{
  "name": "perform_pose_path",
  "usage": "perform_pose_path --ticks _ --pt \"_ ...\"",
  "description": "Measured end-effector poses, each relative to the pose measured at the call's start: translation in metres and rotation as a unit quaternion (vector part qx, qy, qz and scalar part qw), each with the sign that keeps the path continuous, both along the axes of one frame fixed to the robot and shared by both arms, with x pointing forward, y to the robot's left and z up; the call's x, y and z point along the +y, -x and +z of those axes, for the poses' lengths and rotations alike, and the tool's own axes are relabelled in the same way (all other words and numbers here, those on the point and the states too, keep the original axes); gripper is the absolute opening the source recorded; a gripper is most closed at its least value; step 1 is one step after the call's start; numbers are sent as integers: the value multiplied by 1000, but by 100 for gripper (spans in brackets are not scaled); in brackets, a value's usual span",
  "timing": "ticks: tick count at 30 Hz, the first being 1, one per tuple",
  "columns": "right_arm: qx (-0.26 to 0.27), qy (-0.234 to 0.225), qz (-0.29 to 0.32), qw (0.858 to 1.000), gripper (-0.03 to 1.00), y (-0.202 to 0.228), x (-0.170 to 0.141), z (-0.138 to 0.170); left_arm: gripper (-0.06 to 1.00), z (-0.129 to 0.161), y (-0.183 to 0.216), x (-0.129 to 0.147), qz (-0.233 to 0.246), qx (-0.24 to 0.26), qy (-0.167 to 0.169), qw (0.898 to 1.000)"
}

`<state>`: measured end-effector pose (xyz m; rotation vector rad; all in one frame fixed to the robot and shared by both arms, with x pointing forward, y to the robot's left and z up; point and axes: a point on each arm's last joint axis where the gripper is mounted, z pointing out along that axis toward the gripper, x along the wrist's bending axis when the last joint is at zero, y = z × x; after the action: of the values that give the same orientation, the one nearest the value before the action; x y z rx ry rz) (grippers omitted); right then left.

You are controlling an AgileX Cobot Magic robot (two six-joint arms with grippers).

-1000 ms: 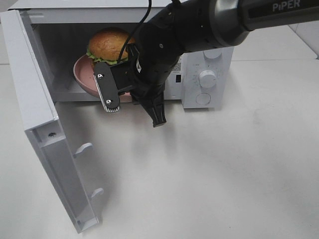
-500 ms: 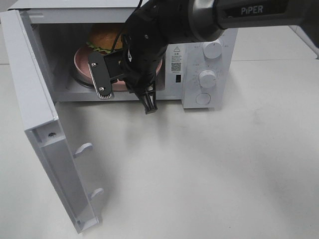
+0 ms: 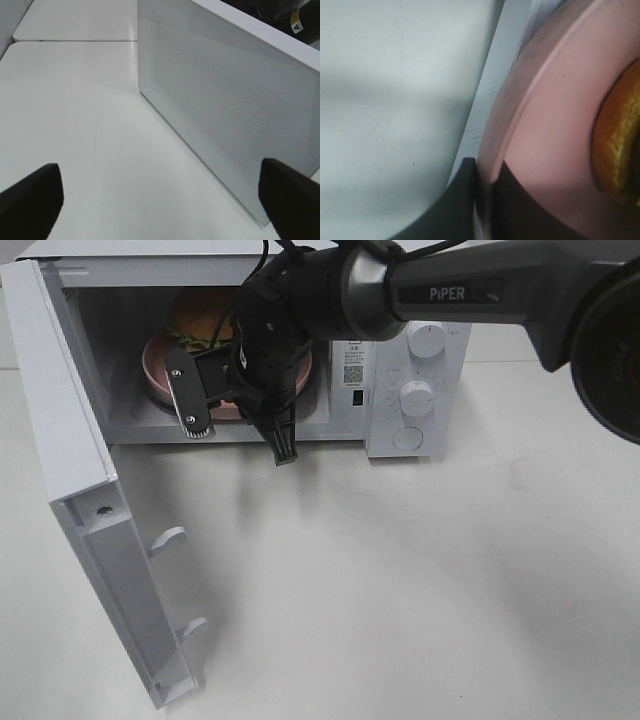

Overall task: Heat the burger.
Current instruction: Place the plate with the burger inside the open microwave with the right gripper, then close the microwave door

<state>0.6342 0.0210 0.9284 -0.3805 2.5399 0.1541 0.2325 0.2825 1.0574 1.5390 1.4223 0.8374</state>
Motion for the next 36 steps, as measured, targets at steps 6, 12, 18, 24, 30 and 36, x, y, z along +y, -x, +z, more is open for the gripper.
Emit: perform_pose_path --ticks 6,12,18,24,30,36 --pt "0 -9 -12 1000 6 -8 -2 -2 98 0 0 0 0 0 0 1000" --pt "-7 -25 -15 1000 18 -12 -3 1 98 0 0 0 0 0 0 1000" --pt "-14 -41 -14 999 35 -13 0 4 98 0 0 0 0 0 0 1000" --pt "-1 -52 -20 998 54 -9 -1 5 98 0 0 0 0 0 0 1000" --pt "7 -50 -16 999 66 8 -14 7 98 0 0 0 0 0 0 1000" --pt "4 -46 -10 999 69 25 -28 19 98 0 0 0 0 0 0 1000"
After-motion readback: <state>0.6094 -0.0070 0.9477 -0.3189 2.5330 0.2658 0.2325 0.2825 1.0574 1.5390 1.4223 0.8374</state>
